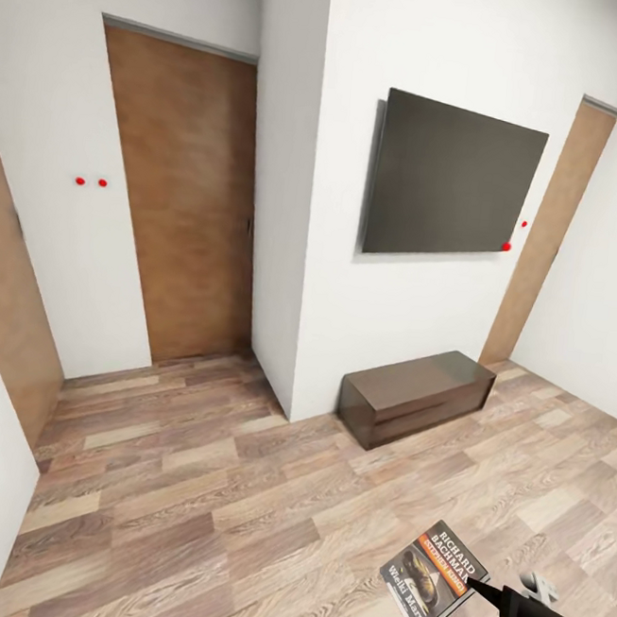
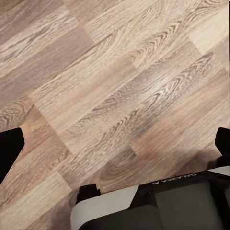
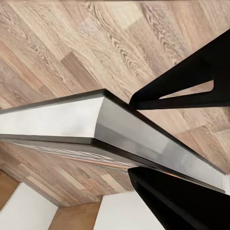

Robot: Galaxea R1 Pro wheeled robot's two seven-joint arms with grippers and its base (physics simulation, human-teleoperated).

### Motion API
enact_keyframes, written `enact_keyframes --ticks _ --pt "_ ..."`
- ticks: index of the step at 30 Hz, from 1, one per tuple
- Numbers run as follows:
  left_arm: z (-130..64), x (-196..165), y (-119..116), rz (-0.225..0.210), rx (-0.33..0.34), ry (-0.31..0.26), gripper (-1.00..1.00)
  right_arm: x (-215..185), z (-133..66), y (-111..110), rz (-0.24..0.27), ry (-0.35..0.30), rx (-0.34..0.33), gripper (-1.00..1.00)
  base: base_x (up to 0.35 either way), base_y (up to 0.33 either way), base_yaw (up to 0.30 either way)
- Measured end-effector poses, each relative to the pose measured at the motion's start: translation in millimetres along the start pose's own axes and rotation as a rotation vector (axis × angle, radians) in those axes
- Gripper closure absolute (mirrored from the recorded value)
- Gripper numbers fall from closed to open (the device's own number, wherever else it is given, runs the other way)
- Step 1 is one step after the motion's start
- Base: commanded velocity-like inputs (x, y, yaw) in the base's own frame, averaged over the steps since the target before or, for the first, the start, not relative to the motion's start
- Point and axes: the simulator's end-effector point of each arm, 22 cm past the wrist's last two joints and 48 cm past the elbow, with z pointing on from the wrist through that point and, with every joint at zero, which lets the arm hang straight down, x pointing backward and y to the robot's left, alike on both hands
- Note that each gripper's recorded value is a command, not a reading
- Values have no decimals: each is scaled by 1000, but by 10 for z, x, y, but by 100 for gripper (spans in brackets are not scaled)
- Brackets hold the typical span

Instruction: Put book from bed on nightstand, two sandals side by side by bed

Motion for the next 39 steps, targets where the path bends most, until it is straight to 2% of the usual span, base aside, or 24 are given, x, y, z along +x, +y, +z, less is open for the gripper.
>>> enact_keyframes --ticks 25,39 --pt "3 -1 -2 0 1 0 -100 1 3 -8 0 1 3 100 24 0 -278" --pt "0 1 -2 0 1 1 -100 1 -1 -7 0 0 3 100 273 0 -279"
